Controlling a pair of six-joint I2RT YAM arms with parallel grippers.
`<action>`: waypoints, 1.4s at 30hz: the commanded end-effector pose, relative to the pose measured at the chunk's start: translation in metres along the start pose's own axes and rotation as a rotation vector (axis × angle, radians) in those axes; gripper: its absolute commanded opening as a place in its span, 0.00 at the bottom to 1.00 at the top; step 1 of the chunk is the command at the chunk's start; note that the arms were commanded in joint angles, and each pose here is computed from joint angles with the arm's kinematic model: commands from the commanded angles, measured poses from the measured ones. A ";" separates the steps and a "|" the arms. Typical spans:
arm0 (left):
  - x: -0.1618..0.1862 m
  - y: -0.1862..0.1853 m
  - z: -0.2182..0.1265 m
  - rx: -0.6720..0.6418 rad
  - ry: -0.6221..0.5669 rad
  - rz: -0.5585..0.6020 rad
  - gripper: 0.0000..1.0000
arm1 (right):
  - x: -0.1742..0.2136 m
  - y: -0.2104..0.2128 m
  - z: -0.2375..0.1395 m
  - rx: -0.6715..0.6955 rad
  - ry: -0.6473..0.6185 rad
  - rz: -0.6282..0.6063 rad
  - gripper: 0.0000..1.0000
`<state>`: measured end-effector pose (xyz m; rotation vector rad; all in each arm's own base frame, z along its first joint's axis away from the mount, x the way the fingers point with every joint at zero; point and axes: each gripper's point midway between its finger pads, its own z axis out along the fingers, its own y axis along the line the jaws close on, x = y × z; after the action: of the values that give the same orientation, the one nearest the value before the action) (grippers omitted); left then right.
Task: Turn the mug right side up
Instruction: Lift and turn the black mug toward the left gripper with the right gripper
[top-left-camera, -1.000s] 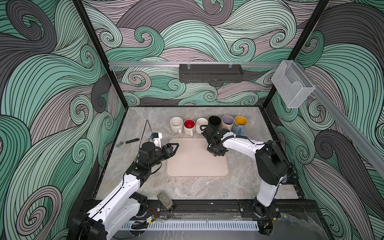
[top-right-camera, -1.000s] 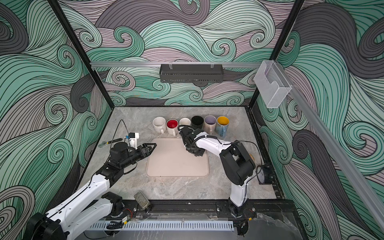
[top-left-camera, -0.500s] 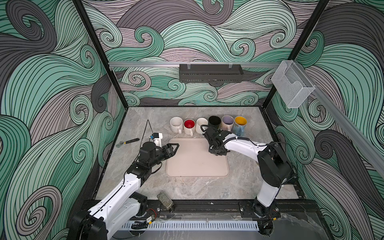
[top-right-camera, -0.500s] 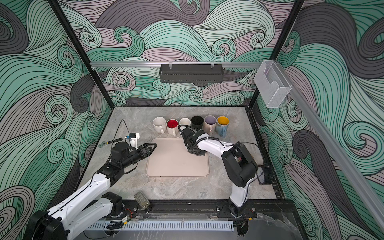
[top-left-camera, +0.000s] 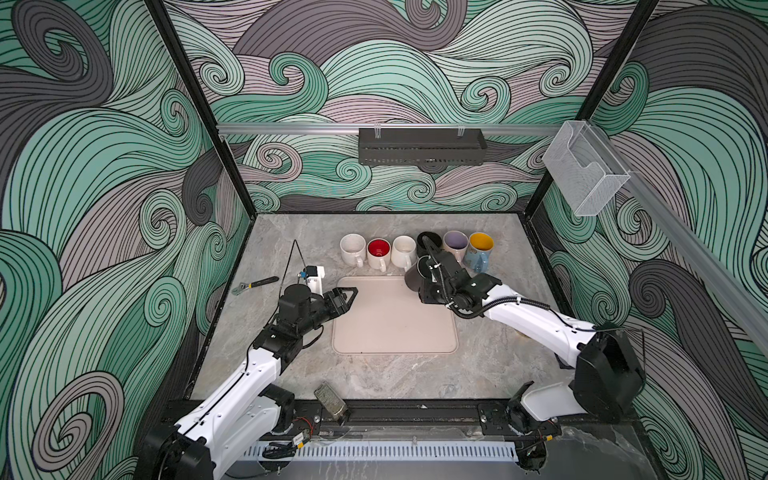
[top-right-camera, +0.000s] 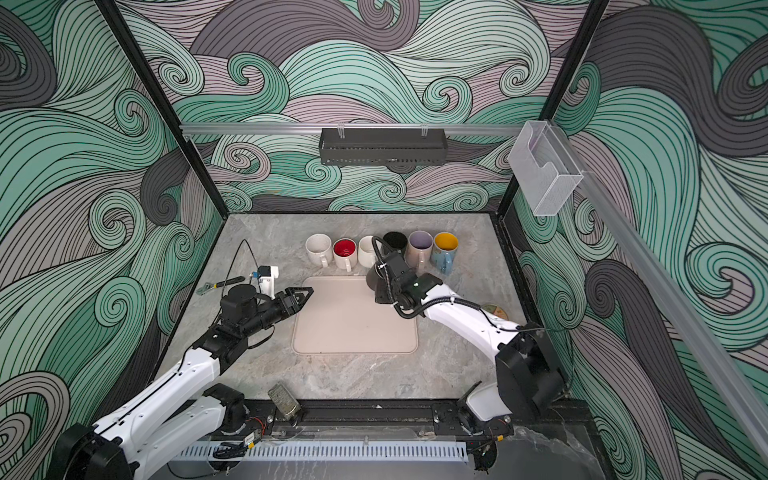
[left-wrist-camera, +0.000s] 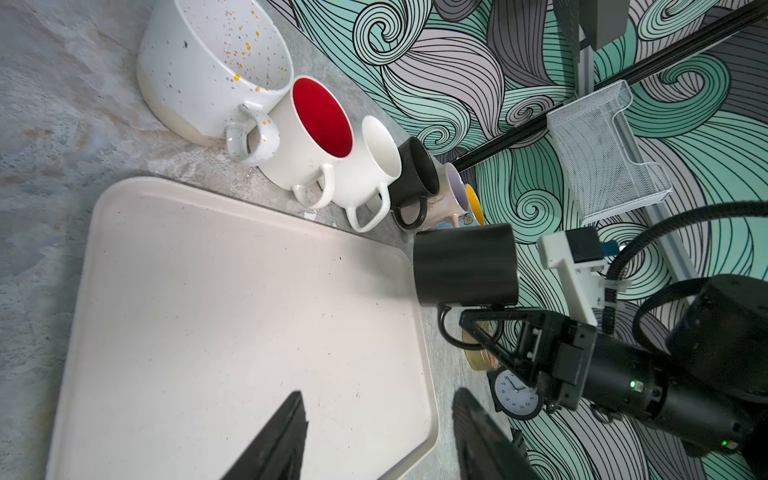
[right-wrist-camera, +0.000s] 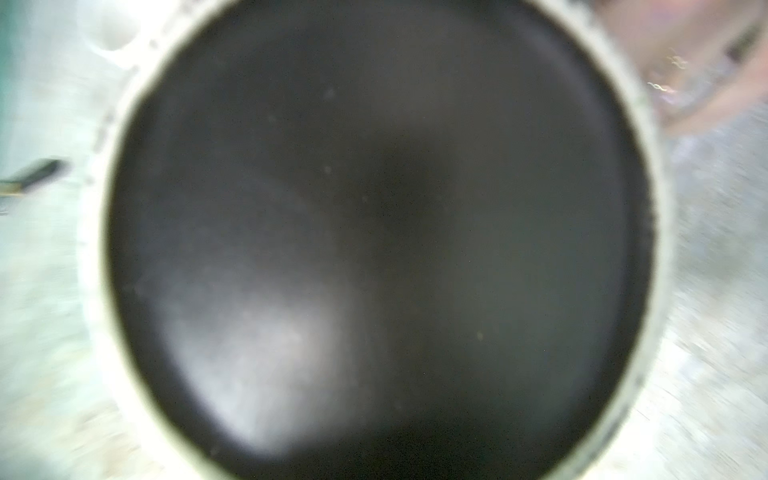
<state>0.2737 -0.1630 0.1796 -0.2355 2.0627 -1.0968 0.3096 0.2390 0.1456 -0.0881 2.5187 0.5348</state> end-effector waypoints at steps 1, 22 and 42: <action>0.001 -0.011 -0.010 0.058 -0.005 0.010 0.58 | -0.052 0.062 -0.027 -0.389 -0.143 0.028 0.00; -0.047 -0.087 -0.027 0.441 -0.187 -0.094 0.76 | -0.090 0.164 -0.099 -1.221 -0.120 0.114 0.00; -0.070 -0.110 -0.014 0.531 -0.195 -0.108 0.61 | -0.063 0.191 -0.089 -1.272 -0.022 0.099 0.00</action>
<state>0.2926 -0.1881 0.2808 -0.2407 1.6086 -1.5565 0.2935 0.3726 0.2840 -0.2890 1.9244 2.0055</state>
